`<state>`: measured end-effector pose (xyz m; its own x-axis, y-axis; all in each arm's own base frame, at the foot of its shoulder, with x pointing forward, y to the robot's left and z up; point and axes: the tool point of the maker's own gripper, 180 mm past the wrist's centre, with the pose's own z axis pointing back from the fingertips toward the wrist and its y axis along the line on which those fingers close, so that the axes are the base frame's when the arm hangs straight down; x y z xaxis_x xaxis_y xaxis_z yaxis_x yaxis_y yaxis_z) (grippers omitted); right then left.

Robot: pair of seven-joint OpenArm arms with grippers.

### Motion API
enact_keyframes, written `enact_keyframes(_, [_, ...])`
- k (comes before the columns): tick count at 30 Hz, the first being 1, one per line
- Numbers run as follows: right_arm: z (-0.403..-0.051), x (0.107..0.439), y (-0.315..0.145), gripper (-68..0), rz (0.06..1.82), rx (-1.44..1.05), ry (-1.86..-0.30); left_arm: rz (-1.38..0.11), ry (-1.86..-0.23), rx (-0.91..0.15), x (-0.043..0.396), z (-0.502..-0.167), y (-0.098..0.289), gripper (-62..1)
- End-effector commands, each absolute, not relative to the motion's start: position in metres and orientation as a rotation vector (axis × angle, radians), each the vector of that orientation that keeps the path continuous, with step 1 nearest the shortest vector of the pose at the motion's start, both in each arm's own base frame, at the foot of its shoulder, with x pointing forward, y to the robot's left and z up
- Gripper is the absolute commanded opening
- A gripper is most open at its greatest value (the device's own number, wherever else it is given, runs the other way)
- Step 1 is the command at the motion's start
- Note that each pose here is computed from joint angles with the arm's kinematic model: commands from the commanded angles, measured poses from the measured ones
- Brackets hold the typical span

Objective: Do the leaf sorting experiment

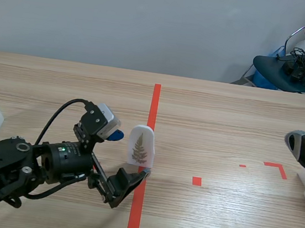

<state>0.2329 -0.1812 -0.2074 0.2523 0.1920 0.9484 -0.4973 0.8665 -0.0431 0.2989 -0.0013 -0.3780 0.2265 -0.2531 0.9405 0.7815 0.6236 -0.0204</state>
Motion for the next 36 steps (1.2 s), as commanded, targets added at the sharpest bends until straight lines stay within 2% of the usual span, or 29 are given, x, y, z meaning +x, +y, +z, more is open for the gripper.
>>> enact_keyframes(1, [-0.204,0.235,-0.181,0.4,0.478,0.297,-1.247,-0.748,-1.220,-0.585,0.313,-0.351,-0.008,1.4])
enact_keyframes(3, [-0.205,0.235,-0.181,0.4,0.478,0.296,-1.242,-0.736,-1.232,-0.578,0.318,-0.350,-0.012,1.4])
enact_keyframes(4, [-0.205,0.235,-0.181,0.4,0.478,0.295,-1.240,-0.730,-1.242,-0.572,0.320,-0.348,-0.013,-1.6])
enact_keyframes(7, [-0.205,0.235,-0.181,0.4,0.478,0.295,-1.240,-0.723,-1.249,-0.566,0.322,-0.347,-0.013,-21.0])
enact_keyframes(9, [-0.205,0.235,-0.181,0.4,0.474,0.296,-1.241,-0.723,-1.248,-0.567,0.322,-0.347,-0.013,-31.1])
enact_keyframes(14, [-0.206,0.234,-0.181,0.4,0.467,0.298,-1.243,-0.724,-1.248,-0.571,0.321,-0.347,-0.014,-41.8])
enact_keyframes(19, [-0.206,0.234,-0.181,0.4,0.467,0.298,-1.243,-0.718,-1.249,-0.574,0.322,-0.347,-0.013,-55.4])
enact_keyframes(24, [-0.206,0.234,-0.181,0.4,0.467,0.298,-1.242,-0.739,-1.242,-0.605,0.319,-0.334,-0.015,-55.9])
enact_keyframes(28, [-0.206,0.234,-0.181,0.4,0.467,0.298,-1.242,-0.656,-1.283,-0.620,0.323,-0.296,0.001,-55.8])
enact_keyframes(32, [-0.206,0.234,-0.181,0.4,0.467,0.298,-1.242,-0.571,-1.348,-0.562,0.321,-0.263,0.040,-55.8])
enact_keyframes(36, [-0.205,0.234,-0.181,0.4,0.467,0.298,-1.243,-0.412,-1.372,-0.463,0.318,-0.258,0.099,-55.8])
